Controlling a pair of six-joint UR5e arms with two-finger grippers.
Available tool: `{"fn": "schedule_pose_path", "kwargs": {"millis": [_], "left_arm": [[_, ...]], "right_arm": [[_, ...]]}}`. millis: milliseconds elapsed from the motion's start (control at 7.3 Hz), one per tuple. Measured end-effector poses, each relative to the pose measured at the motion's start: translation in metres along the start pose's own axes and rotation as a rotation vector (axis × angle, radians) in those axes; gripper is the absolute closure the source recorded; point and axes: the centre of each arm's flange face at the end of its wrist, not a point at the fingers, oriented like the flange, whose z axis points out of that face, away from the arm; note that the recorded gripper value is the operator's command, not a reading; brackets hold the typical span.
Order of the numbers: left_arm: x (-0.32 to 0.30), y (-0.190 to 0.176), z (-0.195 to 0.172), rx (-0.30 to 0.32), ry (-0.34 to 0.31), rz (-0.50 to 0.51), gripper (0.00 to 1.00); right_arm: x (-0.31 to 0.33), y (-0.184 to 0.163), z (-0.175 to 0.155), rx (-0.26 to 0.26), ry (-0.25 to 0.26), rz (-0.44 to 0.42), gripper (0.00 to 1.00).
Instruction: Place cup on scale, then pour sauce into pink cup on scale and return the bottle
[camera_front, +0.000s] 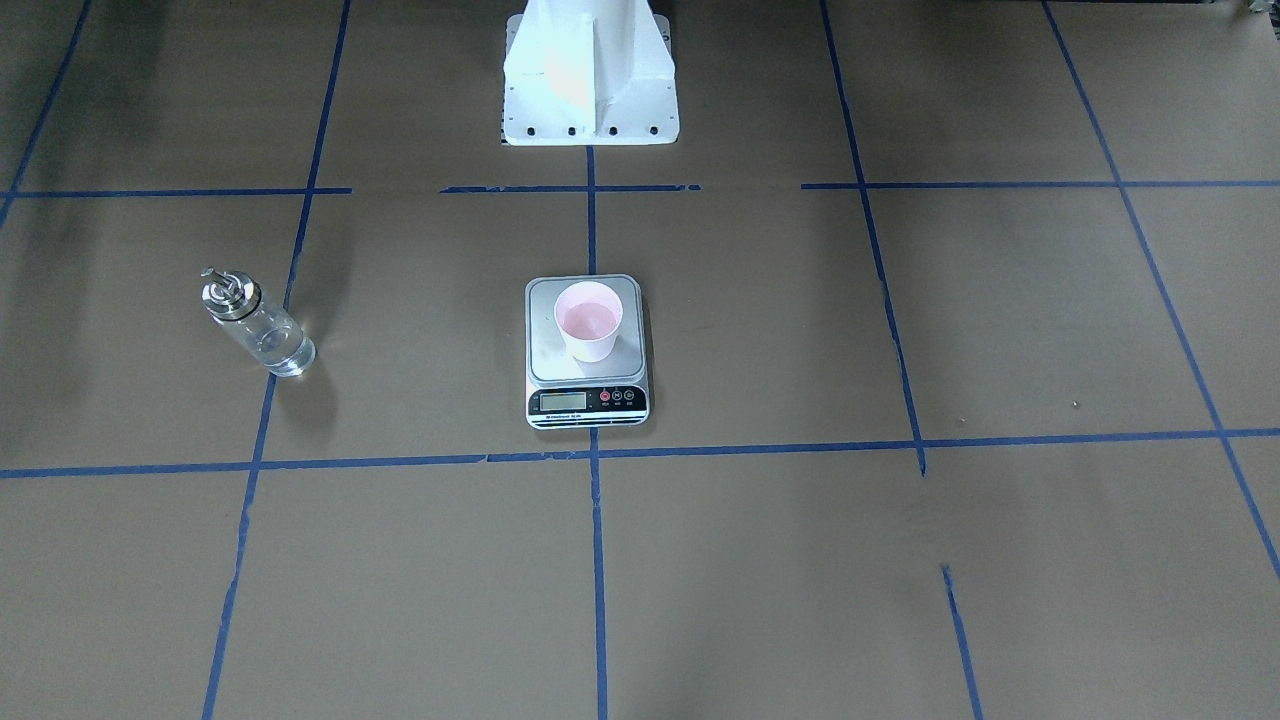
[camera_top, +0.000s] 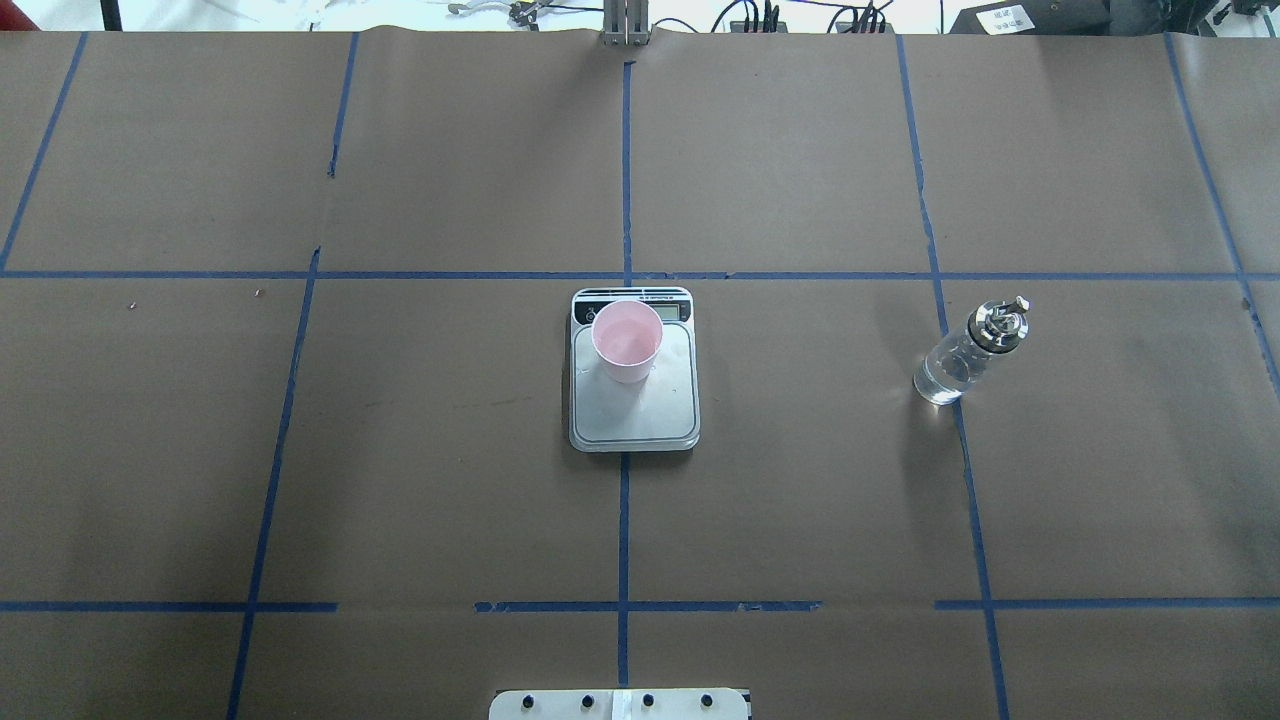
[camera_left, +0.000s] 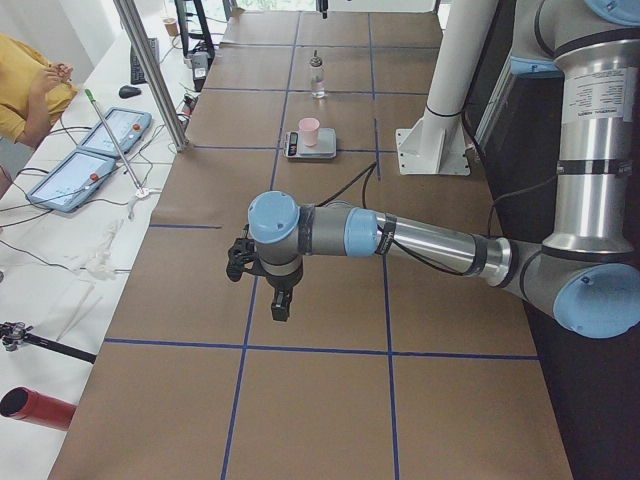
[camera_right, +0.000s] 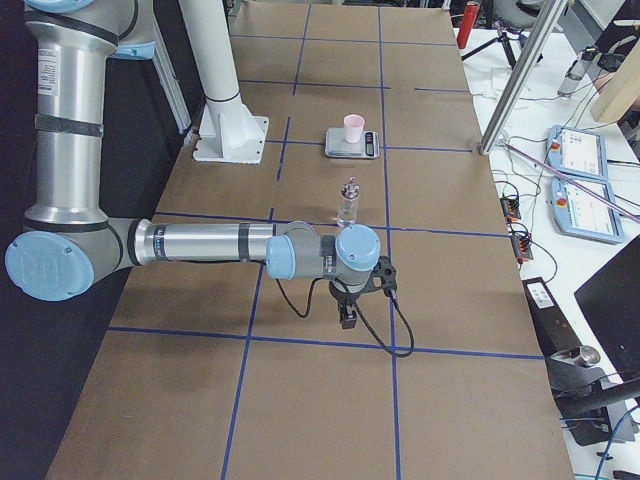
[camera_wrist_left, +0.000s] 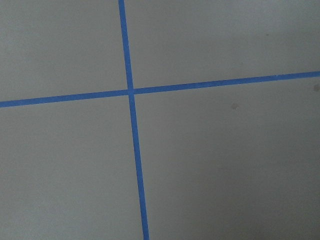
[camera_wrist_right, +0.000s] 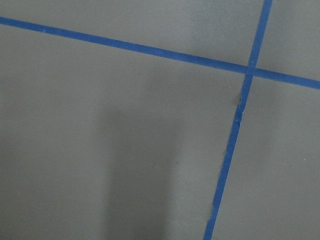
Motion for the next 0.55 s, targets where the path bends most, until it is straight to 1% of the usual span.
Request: {"fn": "schedule_pose_path", "kwargs": {"millis": [137,274,411,548], "left_arm": [[-0.004,0.002,0.004,-0.008,-0.002,-0.007,0.0],[-0.012,0.004,0.011,-0.018,-0.001,-0.016,0.0],[-0.024,0.004,0.021,-0.019,-0.001,-0.013,0.0],[-0.034,0.001,0.028,-0.007,-0.003,0.002,0.0]], "right_arm": [[-0.001,-0.004,-0.002,0.001,0.014,-0.005,0.0],[0.0,-0.008,-0.004,0.002,0.05,-0.014,0.0],[0.0,-0.014,-0.007,0.005,0.086,-0.024,0.0],[0.0,-0.018,-0.009,0.007,0.104,-0.029,0.0]]}}
